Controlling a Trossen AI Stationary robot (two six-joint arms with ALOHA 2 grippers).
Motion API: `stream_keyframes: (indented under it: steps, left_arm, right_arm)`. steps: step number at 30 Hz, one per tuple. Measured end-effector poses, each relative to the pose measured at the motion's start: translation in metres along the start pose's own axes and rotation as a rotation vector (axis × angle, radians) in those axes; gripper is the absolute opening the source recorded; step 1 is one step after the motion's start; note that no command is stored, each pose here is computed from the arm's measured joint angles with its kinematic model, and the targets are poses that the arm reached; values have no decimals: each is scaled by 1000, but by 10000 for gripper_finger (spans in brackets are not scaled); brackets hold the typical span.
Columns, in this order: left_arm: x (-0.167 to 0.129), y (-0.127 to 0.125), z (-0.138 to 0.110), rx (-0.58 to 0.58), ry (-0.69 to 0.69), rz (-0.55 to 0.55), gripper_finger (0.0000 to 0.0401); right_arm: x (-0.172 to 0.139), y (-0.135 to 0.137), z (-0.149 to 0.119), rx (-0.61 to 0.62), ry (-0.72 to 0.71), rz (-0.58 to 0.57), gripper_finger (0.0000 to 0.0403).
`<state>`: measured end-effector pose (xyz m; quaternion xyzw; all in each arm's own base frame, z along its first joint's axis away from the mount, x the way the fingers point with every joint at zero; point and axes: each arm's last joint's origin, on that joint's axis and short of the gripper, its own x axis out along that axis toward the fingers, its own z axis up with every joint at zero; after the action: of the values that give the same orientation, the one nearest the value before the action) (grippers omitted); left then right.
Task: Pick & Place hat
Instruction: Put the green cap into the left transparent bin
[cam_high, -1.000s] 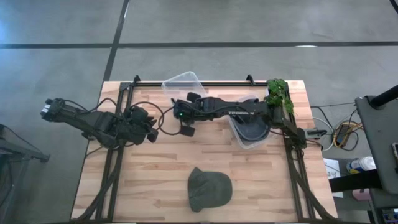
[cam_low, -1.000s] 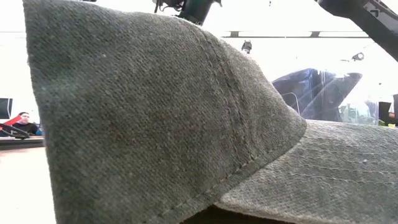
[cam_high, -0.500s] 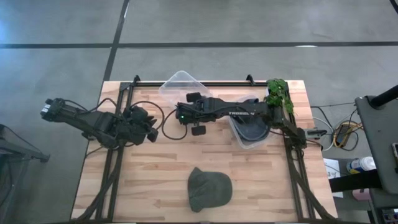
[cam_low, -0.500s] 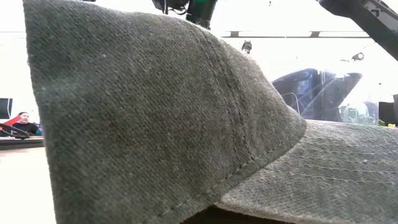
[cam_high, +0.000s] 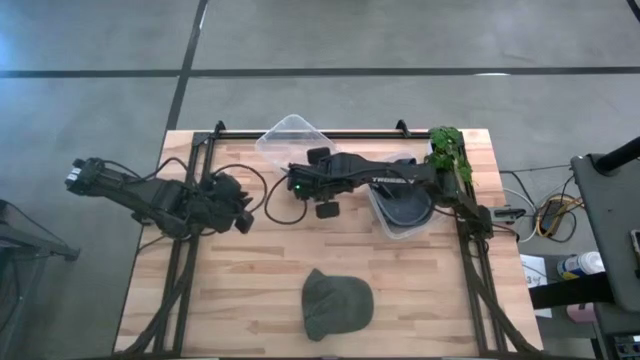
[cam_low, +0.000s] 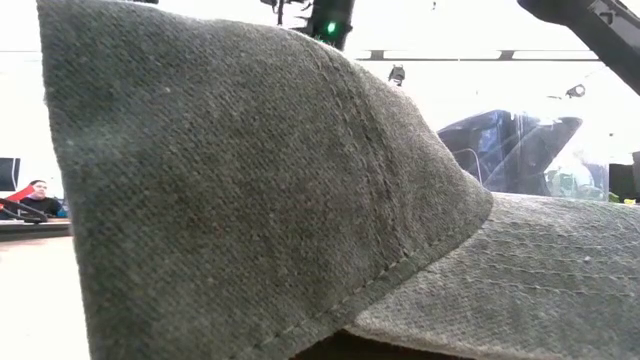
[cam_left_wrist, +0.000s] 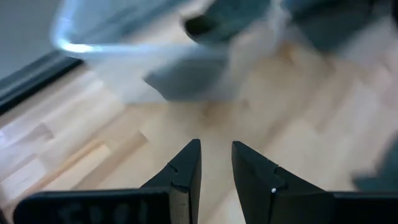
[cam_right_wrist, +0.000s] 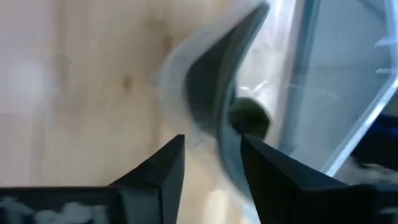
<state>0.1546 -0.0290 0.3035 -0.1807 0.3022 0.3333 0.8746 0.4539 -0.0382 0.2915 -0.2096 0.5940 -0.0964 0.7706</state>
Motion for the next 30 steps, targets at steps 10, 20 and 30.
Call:
stream_keyframes:
  steps: [10, 20, 30]
  left_arm:
    - [23, -32, -13, 345, 25, -421, 83]
    - [66, -68, -44, 327, -3, -797, 83]
    - [96, -125, -53, 398, 157, -848, 83]
  right_arm:
    - [-63, 23, -15, 424, -12, 358, 154]
    - [-100, 131, -18, 558, 178, 491, 142]
    - [-111, 234, -56, 689, 386, 434, 126]
